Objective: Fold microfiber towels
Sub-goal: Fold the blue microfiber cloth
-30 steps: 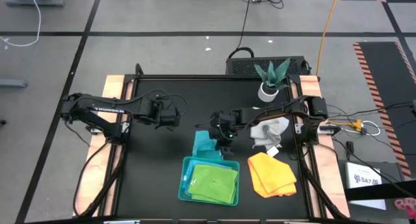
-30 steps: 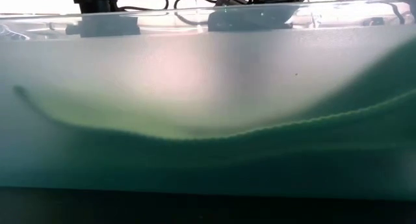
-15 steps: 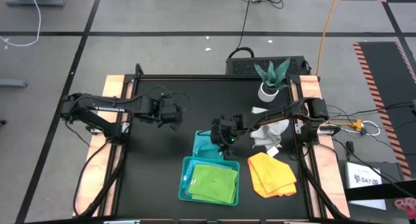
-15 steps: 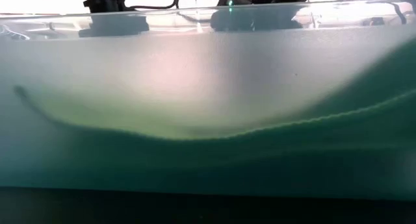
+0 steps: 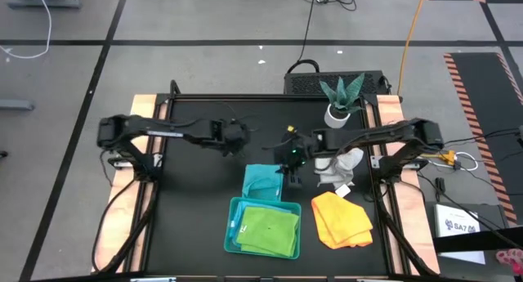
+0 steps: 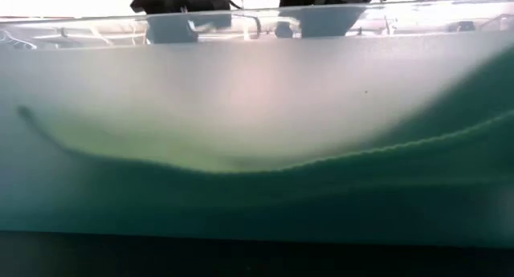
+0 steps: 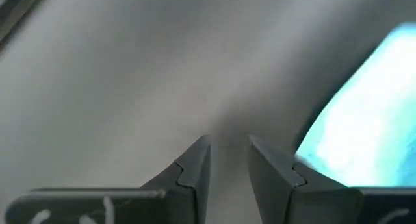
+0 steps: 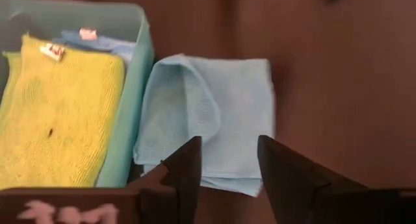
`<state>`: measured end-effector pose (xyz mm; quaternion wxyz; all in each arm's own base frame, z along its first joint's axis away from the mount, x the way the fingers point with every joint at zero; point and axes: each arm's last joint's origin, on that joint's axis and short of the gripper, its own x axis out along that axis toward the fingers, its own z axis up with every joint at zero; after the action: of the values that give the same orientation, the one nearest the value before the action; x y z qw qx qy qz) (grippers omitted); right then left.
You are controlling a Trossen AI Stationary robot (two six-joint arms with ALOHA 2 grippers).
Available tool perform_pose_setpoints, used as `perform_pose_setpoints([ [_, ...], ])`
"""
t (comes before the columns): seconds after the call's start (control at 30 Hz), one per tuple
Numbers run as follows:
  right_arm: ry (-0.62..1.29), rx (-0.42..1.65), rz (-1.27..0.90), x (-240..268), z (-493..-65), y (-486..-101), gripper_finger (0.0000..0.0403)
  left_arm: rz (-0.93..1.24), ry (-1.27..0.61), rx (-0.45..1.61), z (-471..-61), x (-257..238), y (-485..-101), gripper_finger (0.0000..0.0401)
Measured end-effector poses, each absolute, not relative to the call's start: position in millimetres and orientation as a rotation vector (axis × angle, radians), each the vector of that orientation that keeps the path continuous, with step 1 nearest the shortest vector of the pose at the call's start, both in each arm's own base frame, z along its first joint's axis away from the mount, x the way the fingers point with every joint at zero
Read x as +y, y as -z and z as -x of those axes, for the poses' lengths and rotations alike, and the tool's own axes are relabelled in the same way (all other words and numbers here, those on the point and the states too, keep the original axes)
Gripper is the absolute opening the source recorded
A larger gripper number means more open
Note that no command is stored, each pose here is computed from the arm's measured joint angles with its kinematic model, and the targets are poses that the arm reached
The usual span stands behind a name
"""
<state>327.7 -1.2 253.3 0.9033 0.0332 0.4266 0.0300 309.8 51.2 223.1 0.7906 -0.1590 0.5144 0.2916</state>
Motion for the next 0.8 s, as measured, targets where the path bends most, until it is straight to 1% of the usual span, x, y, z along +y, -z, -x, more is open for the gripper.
perform_pose_setpoints([
  [0.07,-0.022,0.869,-0.065,-2,-320,-263,0.0120,0.318,-0.588,1.165,-317,48,-209,0.0093],
  [0.17,0.043,0.870,-0.049,-4,-311,-272,0.0079,0.314,-0.485,1.232,-325,41,-191,0.0061],
  [0.27,0.110,0.873,-0.023,-7,-304,-278,0.0028,0.312,-0.355,1.227,-335,34,-182,0.0014],
  [0.33,0.146,0.876,-0.013,-11,-302,-279,0.0008,0.321,-0.305,1.191,-340,32,-182,0.0008],
  [0.4,0.166,0.882,-0.023,-15,-302,-278,0.0008,0.333,-0.277,1.166,-342,31,-183,0.0009],
  [0.6,0.209,0.909,-0.068,-24,-298,-262,0.0002,0.380,-0.090,1.162,-345,27,-185,0.0005],
  [0.67,0.222,0.922,-0.085,-25,-296,-258,0.0002,0.366,-0.075,1.174,-344,26,-184,0.0004],
  [0.8,0.230,0.942,-0.096,-26,-294,-251,0.0001,0.351,-0.112,1.168,-343,32,-184,0.0004],
])
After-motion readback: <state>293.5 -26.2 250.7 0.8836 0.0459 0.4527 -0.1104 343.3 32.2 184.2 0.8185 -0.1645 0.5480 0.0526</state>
